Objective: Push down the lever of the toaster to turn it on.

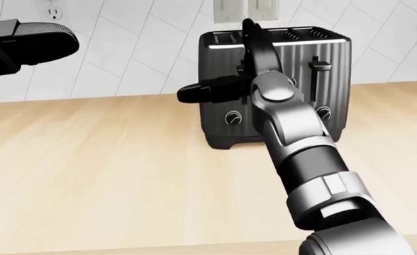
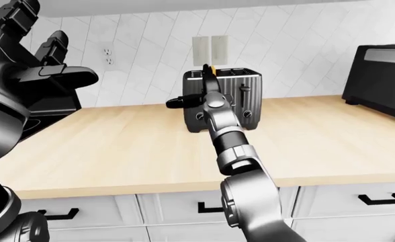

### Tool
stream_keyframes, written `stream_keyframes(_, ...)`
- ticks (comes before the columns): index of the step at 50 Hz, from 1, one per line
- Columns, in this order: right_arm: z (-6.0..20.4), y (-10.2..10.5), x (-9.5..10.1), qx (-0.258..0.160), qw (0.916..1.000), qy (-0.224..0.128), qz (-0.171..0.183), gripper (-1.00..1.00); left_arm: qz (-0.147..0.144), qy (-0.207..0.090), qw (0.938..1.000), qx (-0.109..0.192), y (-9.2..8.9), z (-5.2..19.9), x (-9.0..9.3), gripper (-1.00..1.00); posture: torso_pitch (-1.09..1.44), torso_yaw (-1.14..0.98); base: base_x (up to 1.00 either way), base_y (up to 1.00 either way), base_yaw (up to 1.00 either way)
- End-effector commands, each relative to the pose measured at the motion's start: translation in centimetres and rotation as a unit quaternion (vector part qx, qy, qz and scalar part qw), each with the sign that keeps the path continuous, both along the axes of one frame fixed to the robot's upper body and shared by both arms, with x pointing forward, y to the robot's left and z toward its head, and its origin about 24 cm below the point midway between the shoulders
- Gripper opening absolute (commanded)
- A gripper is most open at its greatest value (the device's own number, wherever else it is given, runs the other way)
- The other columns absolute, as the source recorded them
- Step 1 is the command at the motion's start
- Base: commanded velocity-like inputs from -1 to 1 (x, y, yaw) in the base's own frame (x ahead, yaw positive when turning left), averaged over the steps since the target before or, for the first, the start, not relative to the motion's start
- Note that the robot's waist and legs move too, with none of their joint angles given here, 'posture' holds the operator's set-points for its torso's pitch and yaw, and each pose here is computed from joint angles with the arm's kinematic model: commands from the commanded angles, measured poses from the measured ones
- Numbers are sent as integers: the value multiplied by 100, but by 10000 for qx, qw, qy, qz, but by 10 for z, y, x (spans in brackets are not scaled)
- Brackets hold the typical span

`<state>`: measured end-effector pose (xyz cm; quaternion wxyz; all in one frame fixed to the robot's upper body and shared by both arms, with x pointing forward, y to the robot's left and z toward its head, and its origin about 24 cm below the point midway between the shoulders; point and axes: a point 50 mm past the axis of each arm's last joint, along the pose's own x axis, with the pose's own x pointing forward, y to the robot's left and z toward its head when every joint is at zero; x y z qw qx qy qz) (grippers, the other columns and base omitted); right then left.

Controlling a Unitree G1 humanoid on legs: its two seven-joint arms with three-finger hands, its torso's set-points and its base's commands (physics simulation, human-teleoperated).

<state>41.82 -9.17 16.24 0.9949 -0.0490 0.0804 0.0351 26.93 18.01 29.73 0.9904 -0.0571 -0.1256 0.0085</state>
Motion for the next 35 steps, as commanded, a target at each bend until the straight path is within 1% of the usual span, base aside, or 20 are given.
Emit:
stream_keyframes(1, 19, 3, 2, 40, 9995, -292, 73, 100, 33, -293, 9996, -42, 1, 11, -3, 100, -60, 0, 0, 0, 0)
stream_keyframes(7, 13, 3, 2, 15, 9997, -216, 105, 100, 34, -292, 9996, -46, 1, 11, -3, 100, -60, 0, 0, 0, 0)
stream_keyframes(26, 0, -1, 2, -5, 10000, -25, 53, 100, 35, -301, 9995, -62, 1, 13, -4, 100, -60, 0, 0, 0, 0)
stream_keyframes(35, -13, -3, 0, 24, 10000, 61, 22, 100, 27, -301, 9995, -56, 1, 12, -3, 100, -60, 0, 0, 0, 0)
